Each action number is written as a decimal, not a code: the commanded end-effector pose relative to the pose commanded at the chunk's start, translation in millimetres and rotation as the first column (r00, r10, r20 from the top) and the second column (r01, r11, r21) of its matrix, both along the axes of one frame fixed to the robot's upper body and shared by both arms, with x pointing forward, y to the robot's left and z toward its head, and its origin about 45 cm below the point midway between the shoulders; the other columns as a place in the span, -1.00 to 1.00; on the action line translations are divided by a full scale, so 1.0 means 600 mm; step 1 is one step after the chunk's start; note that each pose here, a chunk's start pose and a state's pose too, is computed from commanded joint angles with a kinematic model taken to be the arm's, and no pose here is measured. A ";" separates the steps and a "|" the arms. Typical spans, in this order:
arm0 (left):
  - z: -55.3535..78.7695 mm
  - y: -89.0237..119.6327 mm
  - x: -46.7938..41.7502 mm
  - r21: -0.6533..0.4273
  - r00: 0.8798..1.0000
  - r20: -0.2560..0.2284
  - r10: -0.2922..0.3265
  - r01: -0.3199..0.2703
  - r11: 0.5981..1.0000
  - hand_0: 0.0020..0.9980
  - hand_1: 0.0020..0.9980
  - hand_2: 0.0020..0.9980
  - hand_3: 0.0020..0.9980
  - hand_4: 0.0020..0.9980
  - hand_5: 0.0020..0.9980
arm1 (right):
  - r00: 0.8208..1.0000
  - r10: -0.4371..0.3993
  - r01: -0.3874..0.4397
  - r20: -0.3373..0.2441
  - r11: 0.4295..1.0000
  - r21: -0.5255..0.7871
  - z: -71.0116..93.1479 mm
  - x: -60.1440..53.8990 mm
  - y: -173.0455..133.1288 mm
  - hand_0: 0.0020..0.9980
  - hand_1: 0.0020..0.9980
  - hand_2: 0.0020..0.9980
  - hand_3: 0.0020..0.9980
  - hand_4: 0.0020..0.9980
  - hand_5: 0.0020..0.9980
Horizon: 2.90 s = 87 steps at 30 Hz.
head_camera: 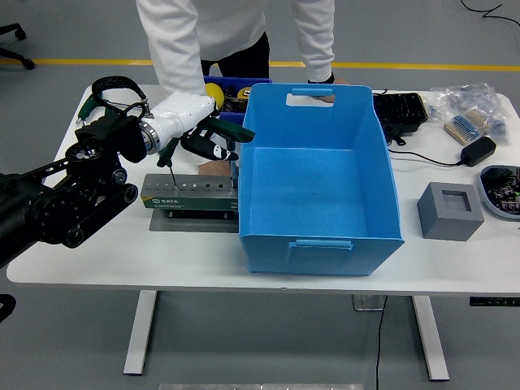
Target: Lift tool from toolbox,place it in box,lift tool from toolbox,place it in box
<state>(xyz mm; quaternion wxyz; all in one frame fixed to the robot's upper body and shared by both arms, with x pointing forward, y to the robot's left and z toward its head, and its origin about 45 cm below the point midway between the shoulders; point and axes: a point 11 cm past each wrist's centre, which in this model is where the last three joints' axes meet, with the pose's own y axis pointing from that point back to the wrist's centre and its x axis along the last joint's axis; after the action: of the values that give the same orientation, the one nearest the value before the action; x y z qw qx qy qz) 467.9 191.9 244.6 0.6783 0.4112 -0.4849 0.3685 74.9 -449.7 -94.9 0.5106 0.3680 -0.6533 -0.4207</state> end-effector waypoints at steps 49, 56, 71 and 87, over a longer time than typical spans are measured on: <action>0.075 -0.006 -0.007 -0.140 0.989 0.131 -0.066 0.084 0.987 -0.60 -1.00 -0.95 -1.00 0.64 0.43 | 1.000 -0.006 0.006 -0.014 1.000 0.000 -0.003 -0.014 0.002 0.48 0.47 0.59 0.30 0.79 0.51; 0.099 -0.008 -0.007 -0.140 0.985 0.152 -0.082 0.104 0.985 -0.60 -1.00 -0.95 -1.00 0.53 0.24 | 1.000 -0.008 0.008 -0.016 1.000 0.001 -0.004 -0.017 0.003 0.48 0.47 0.59 0.30 0.79 0.51; 0.156 -0.002 -0.002 -0.152 0.974 0.208 -0.088 0.121 0.981 -0.60 -1.00 -0.95 -1.00 0.50 0.20 | 1.000 -0.011 0.011 -0.013 1.000 0.000 -0.004 -0.017 0.002 0.48 0.47 0.59 0.29 0.79 0.51; 0.252 -0.029 -0.015 -0.174 0.948 0.288 -0.138 0.194 0.966 -0.60 -1.00 -0.95 -1.00 0.50 0.18 | 1.000 -0.007 0.007 -0.013 1.000 -0.003 -0.003 -0.015 -0.001 0.47 0.46 0.58 0.30 0.79 0.52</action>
<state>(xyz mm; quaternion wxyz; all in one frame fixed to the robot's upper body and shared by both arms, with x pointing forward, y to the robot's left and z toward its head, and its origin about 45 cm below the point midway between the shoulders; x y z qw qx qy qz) 458.7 174.6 396.0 0.6715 0.2437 -0.5672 0.4098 65.8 -450.1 -96.4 0.5140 0.3620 -0.6521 -0.4238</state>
